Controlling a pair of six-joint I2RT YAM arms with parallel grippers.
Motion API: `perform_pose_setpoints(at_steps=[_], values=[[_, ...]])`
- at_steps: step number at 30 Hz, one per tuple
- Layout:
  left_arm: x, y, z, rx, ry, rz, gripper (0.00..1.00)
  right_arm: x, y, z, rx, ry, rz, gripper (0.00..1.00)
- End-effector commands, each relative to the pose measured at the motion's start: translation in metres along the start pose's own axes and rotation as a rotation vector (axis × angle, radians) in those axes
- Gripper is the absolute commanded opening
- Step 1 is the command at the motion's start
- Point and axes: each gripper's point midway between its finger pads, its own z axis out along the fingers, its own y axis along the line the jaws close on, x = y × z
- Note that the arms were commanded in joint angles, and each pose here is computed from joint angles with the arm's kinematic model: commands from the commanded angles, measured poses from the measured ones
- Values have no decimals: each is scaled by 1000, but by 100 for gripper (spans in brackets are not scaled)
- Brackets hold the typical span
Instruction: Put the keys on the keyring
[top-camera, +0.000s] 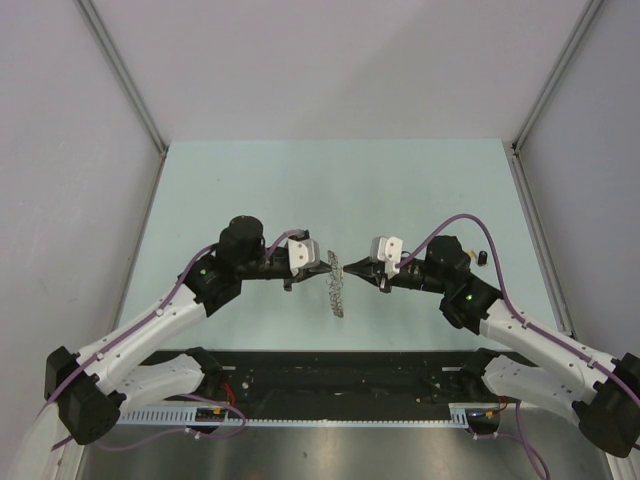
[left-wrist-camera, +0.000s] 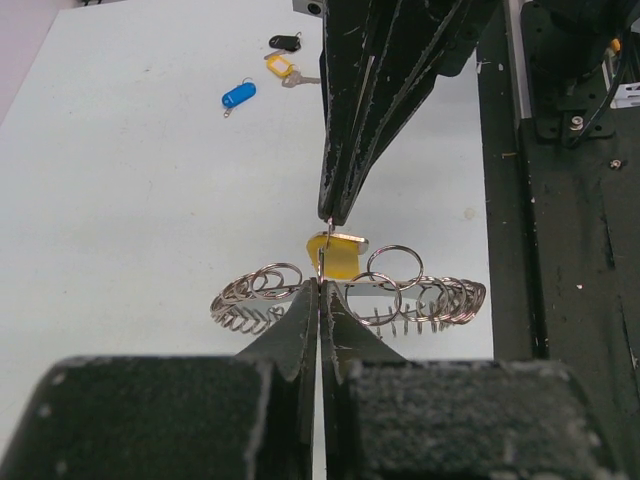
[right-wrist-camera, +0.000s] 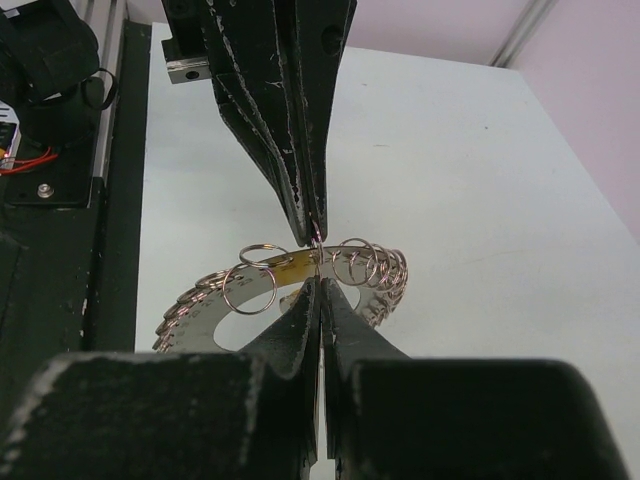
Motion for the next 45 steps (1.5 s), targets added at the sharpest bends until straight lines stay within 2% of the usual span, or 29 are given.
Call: perform_pose_setpoints(at_steps=[1, 45], values=[[-26, 9, -6, -47, -61, 77, 0, -9, -7, -4, 38, -23, -17, 0], [-30, -2, -4, 20, -84, 81, 0, -10, -3, 1, -2, -44, -6, 0]])
